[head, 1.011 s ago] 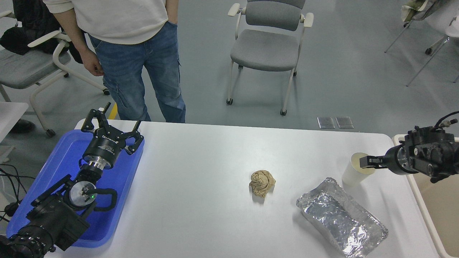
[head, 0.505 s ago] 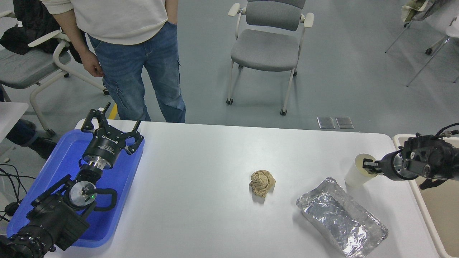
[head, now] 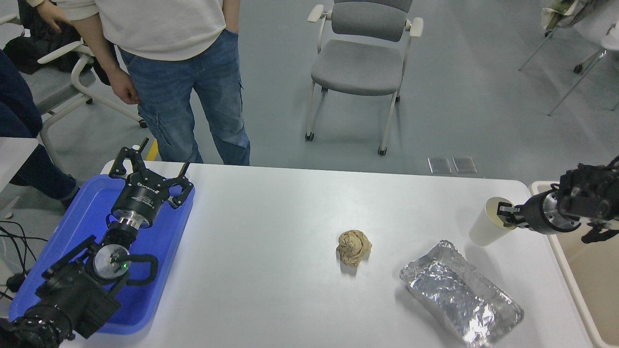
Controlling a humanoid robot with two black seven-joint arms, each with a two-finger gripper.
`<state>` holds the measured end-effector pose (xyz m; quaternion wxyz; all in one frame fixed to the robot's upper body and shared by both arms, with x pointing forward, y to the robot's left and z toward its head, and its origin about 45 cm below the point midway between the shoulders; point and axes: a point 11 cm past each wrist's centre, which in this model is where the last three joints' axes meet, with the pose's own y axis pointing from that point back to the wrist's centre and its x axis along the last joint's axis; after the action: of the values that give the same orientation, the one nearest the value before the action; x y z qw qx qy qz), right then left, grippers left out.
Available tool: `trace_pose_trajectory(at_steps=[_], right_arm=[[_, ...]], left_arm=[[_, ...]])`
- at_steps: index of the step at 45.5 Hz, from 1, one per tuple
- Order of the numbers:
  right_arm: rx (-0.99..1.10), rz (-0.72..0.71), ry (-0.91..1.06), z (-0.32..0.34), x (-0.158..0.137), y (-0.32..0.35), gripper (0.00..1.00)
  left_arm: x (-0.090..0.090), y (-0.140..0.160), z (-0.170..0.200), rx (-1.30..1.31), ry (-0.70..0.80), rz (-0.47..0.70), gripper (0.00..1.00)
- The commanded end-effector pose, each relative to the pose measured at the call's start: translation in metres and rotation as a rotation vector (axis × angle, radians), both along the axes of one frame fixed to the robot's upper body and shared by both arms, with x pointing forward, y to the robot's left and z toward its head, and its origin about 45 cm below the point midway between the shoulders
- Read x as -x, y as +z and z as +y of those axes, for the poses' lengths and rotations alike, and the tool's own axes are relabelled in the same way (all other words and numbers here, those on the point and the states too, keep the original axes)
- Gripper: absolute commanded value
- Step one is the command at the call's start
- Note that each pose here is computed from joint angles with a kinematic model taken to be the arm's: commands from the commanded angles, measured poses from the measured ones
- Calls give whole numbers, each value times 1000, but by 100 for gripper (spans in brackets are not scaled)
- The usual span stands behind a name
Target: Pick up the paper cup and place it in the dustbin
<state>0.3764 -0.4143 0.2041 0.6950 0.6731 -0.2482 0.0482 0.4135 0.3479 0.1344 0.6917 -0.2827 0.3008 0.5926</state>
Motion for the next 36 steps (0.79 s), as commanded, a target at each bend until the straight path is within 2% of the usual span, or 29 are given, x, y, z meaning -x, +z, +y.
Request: trace_pose_trajectory(at_steps=[1,8,24,36], right_arm=[[16,9,30,15,14,60,0],[5,81,53,27,29,86,0],[-48,163,85,43,36,165,0],[-81,181,104,50,41,198,0]], left_arm=[[0,0,0,0,0,0,100],[0,0,0,0,0,0,100],[0,-1,0,0,0,1,100],[0,0,0,0,0,0,100]])
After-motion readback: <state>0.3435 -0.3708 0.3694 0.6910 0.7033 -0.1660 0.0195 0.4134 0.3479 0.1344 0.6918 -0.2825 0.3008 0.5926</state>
